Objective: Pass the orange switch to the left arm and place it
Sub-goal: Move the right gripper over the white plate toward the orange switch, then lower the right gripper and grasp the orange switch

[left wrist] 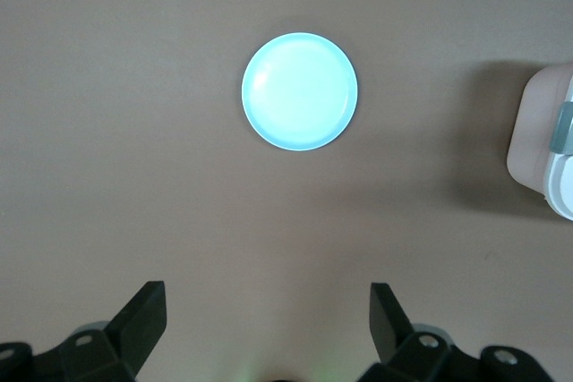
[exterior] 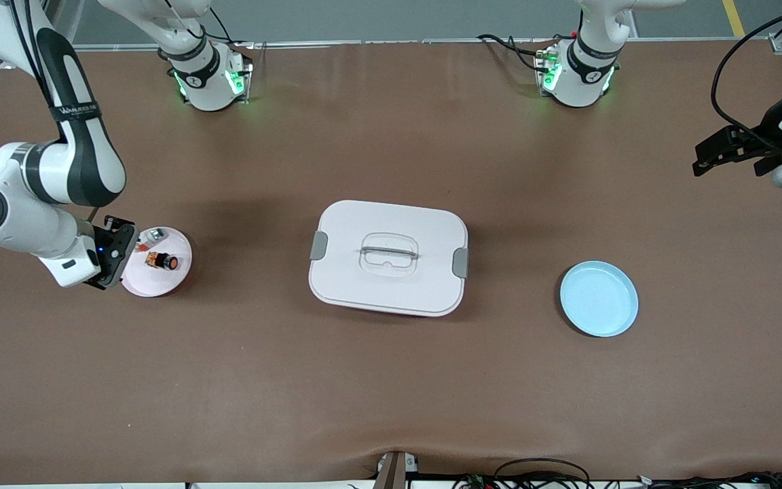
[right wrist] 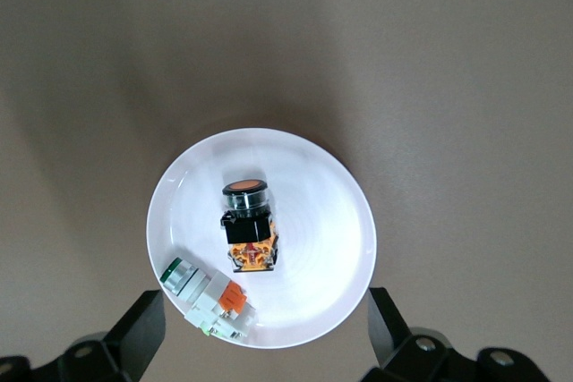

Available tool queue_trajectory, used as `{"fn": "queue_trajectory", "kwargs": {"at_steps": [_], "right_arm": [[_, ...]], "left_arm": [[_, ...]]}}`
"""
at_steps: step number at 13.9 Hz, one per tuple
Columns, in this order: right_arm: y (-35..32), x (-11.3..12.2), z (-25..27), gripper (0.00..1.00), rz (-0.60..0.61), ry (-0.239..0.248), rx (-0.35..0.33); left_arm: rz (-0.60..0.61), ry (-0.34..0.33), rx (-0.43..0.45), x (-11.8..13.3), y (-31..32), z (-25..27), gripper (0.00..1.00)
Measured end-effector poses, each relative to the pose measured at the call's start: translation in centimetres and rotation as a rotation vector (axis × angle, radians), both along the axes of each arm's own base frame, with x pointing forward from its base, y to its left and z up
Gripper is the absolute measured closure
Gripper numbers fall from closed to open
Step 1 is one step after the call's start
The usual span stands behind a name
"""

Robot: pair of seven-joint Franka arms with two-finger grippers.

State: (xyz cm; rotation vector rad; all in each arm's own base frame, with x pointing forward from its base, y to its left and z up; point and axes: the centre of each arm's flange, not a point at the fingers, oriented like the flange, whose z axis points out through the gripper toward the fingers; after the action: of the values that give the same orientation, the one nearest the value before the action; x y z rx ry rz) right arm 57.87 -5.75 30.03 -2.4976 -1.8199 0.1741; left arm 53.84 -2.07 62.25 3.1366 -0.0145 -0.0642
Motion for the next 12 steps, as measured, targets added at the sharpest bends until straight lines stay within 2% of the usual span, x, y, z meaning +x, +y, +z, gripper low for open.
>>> {"fn": "queue_trajectory", "kwargs": {"at_steps": [3, 8, 12], "right_arm": [[-0.4, -0.2, -2.1, 0.0, 0.024, -0.004, 0.006], [-0.8, -2.1, -6.4, 0.0, 0.11, -0.094, 0.012], [-0.6, -3.2, -7.7, 0.0, 0.161, -0.129, 0.013]], "left_arm": [[0.0, 0.0, 0.0, 0.0, 0.0, 0.0, 0.0], [0.0, 0.0, 0.0, 0.0, 0.0, 0.0, 0.0], [0.0, 0.0, 0.0, 0.0, 0.0, 0.0, 0.0]]}}
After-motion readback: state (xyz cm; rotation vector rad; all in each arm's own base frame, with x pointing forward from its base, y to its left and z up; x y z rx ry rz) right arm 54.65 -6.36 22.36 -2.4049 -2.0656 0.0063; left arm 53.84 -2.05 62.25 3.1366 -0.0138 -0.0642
